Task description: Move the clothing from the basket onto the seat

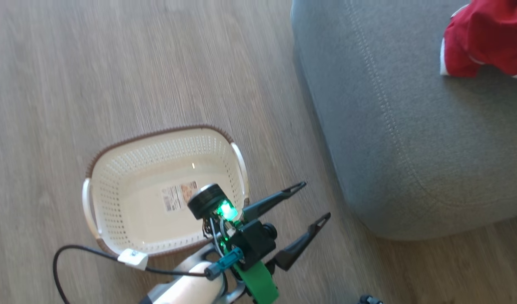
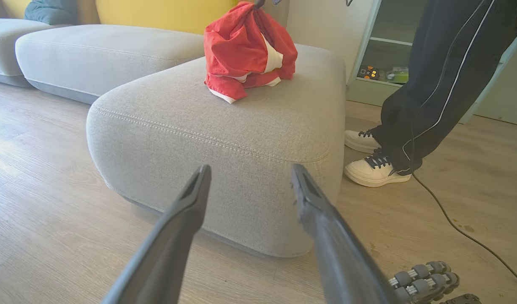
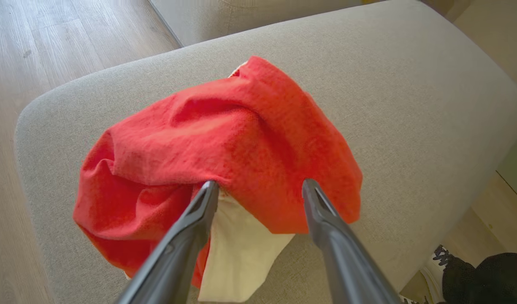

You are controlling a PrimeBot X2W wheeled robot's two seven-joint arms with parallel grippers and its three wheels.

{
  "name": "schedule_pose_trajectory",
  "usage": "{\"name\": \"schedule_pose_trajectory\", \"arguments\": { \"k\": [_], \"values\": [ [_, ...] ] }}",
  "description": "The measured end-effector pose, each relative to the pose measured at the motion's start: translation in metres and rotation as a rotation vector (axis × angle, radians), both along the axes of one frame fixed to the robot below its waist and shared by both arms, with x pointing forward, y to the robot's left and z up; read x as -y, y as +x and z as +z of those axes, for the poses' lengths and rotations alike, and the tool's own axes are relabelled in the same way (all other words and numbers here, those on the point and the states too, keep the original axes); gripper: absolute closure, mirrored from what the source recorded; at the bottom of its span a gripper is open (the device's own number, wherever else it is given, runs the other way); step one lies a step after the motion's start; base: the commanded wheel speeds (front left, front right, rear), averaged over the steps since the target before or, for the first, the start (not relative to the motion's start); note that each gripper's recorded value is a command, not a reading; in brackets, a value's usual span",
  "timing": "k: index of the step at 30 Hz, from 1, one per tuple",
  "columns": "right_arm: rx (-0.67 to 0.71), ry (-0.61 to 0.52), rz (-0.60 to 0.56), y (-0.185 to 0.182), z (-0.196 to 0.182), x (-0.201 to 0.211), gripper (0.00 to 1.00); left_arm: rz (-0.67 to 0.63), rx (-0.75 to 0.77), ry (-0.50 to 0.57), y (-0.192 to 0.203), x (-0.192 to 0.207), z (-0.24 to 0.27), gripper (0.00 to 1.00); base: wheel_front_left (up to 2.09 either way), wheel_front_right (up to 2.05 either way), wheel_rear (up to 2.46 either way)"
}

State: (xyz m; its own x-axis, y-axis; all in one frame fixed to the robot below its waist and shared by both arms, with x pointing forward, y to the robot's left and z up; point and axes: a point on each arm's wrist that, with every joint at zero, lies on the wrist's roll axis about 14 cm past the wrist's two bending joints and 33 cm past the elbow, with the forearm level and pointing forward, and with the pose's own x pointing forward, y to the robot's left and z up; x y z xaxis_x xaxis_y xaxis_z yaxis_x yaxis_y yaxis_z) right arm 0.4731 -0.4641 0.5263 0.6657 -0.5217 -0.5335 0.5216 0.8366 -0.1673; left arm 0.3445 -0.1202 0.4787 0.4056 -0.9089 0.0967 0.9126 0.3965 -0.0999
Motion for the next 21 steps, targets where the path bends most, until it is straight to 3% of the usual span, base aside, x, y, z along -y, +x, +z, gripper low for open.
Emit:
{"name": "schedule_pose_trajectory", "arguments": {
  "k": [8, 17, 21],
  "values": [
    [0.165, -0.063, 0.082, 0.004, 0.054, -0.016, 0.0, 0.045, 0.032, -0.013, -0.012, -0.002, 0.023, 0.0, 0.0, 0.0, 0.0],
    [0.486, -0.242, 0.308, 0.022, 0.129, -0.077, 0.0, 0.203, 0.082, -0.032, -0.003, -0.031, 0.051, 0.0, 0.0, 0.0, 0.0],
    [0.627, -0.27, 0.401, 0.027, 0.149, -0.112, 0.0, 0.302, 0.113, -0.053, 0.008, -0.053, 0.067, 0.0, 0.0, 0.0, 0.0]
  ]
}}
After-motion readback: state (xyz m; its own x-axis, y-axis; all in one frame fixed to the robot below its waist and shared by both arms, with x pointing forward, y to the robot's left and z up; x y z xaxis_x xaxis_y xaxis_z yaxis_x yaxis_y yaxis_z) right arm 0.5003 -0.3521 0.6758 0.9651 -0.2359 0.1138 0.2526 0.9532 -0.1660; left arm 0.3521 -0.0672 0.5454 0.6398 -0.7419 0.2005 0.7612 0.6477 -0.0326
